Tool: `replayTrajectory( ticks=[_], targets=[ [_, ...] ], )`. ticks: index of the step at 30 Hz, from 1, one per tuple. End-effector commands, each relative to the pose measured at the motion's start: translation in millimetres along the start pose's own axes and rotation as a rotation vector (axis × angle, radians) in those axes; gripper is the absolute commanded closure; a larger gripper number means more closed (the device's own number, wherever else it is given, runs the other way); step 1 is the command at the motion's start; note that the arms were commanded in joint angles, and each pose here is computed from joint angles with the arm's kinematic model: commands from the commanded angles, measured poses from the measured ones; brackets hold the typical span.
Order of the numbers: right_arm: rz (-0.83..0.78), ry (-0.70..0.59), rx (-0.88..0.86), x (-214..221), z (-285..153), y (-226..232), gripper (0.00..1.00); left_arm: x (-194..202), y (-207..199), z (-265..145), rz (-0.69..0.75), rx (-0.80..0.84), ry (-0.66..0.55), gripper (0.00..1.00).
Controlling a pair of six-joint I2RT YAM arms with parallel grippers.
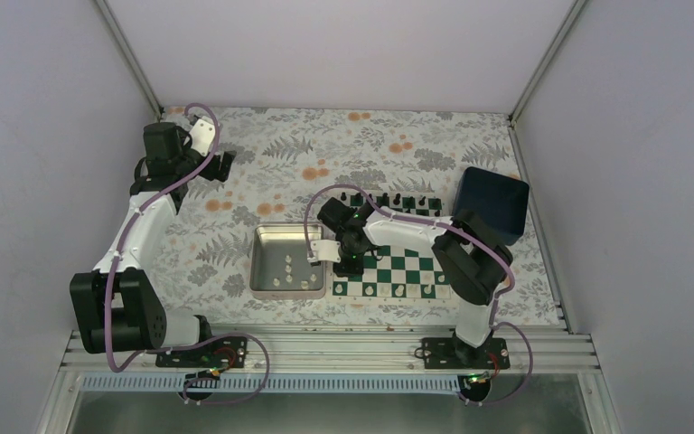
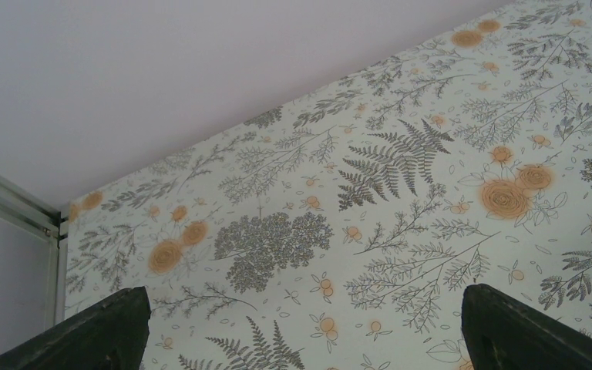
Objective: Set up the chess pieces on the board
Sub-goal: Place the chess piece on the chessboard, then pick up the chess piece from the storage box.
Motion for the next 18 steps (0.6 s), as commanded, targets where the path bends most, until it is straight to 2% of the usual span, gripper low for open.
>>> replayTrajectory(
  ticks=[1, 2, 4, 11, 14, 18],
  targets=[
    [-0.009, -0.004, 0.041, -1, -7, -7, 0.70, -6, 0, 0, 0.021, 0.000, -0.025, 0.00],
    [-0.014, -0.014, 0.063, -4, -16, -9, 0.64, -6, 0, 0, 0.021, -0.001, -0.025, 0.00],
    [-0.018, -0.025, 0.096, -9, -30, -14, 0.60, -6, 1, 0, 0.021, -0.002, -0.024, 0.00],
    [-0.046, -0.095, 0.199, -47, -85, -36, 0.55, -8, 1, -1, 0.023, -0.004, -0.031, 0.00],
    [-0.068, -0.132, 0.231, -70, -96, -46, 0.55, -8, 0, -1, 0.023, -0.003, -0.030, 0.00],
    [-0.100, -0.148, 0.219, -100, -87, -49, 0.54, -9, 2, -3, 0.024, -0.012, -0.033, 0.00]
  ],
)
Point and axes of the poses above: each gripper's point midway between its finger pads, its own z axis out along the fingers, its own y axis along the line the jaws close on, x = y × z, the point moved 1 cm from there along -z, back along the fingers
